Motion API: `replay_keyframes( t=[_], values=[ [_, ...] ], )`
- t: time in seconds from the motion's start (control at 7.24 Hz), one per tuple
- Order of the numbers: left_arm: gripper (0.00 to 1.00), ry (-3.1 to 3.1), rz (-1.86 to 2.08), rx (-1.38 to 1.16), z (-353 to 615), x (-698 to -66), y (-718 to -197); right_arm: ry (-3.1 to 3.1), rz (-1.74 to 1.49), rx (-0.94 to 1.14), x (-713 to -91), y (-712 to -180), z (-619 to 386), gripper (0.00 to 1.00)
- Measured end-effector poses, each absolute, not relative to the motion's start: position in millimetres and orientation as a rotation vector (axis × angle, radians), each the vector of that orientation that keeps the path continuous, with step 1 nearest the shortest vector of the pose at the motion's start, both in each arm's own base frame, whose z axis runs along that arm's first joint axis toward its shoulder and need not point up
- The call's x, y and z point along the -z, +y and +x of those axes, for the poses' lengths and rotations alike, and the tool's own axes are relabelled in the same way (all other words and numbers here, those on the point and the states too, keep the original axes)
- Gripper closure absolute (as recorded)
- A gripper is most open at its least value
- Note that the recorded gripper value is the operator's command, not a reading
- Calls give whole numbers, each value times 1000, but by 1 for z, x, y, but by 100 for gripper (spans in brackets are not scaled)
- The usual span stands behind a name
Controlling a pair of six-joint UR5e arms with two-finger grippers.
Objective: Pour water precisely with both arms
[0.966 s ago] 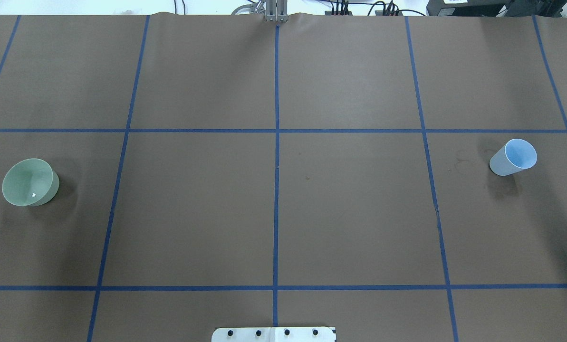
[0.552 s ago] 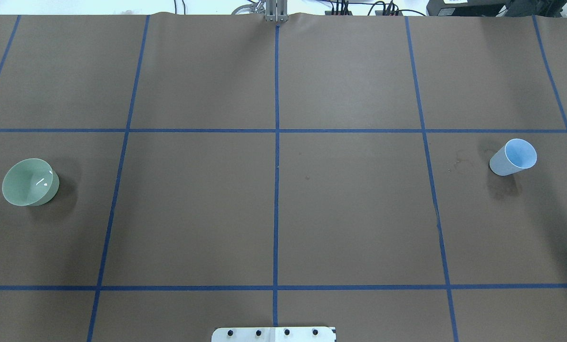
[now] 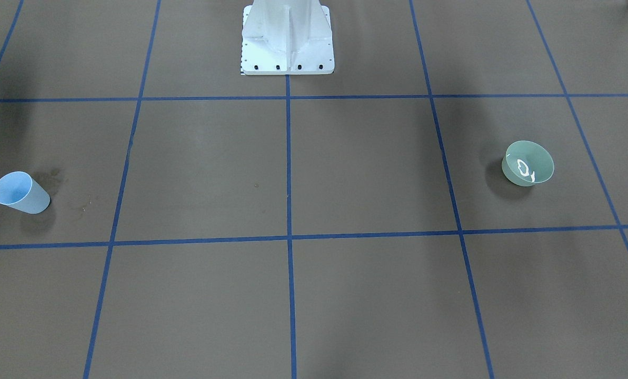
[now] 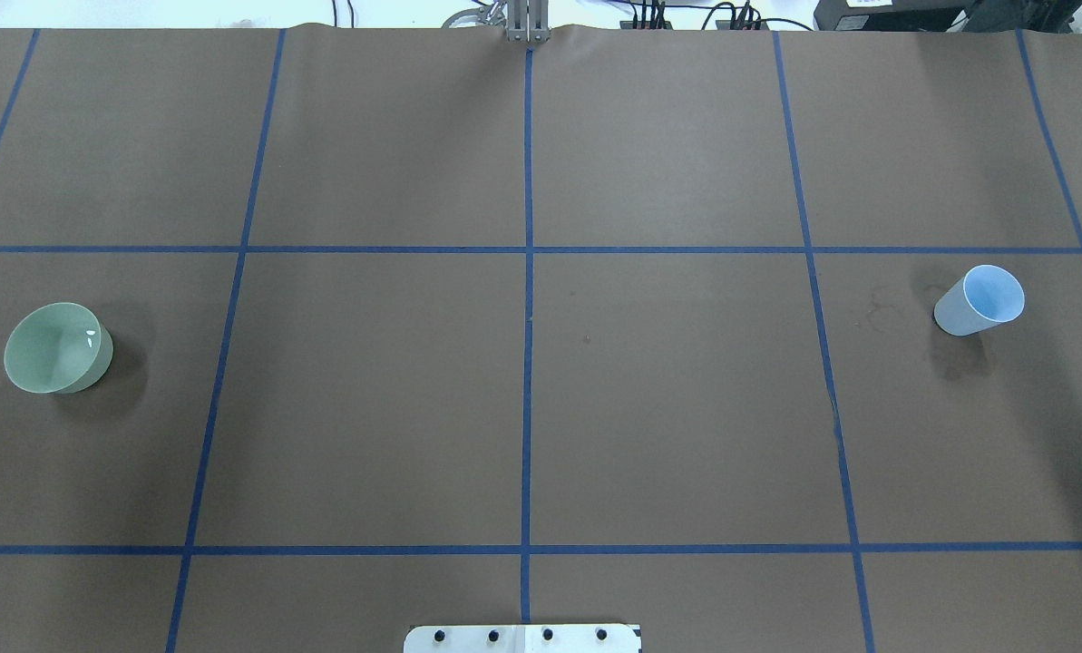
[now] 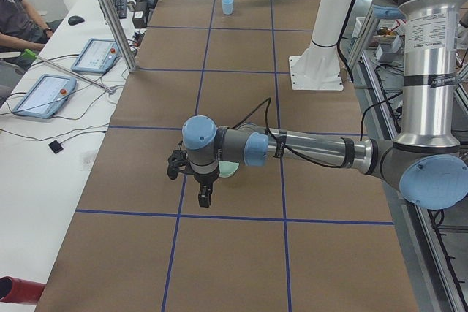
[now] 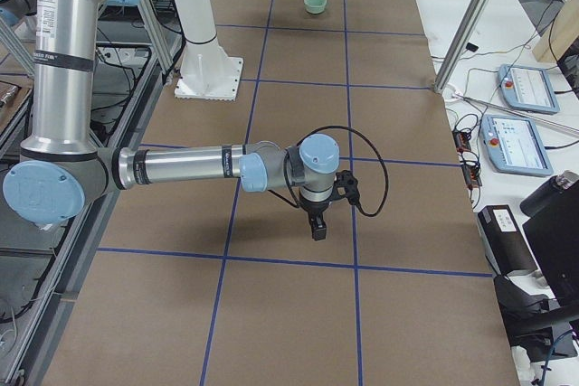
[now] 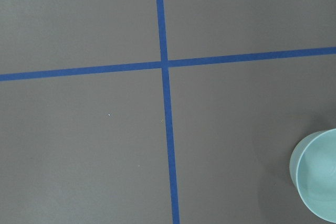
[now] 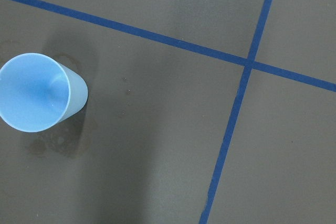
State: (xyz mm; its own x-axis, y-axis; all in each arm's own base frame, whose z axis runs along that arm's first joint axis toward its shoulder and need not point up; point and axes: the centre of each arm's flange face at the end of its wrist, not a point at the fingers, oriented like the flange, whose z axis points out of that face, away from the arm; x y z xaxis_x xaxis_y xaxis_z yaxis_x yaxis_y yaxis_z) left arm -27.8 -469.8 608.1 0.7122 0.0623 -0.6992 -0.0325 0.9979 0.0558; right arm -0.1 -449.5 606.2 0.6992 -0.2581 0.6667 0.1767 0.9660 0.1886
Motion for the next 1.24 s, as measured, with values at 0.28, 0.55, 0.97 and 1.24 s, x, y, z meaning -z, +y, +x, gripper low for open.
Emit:
replay_keyframes(
  t=[0.28,0.55,0.97,1.24],
  values=[
    [0,775,24,-28,-36,-619,-466,-756,115,229,-607,-449,6,0],
    [0,773,14,-20,-38,-625,-465,-750,112,212,-612,-445,13,0],
    [0,769,-5,-10,-38,-635,-464,-747,100,204,-619,-439,15,0],
    [0,769,-1,-13,-38,-634,-465,-749,78,193,-624,-438,16,0]
  ],
)
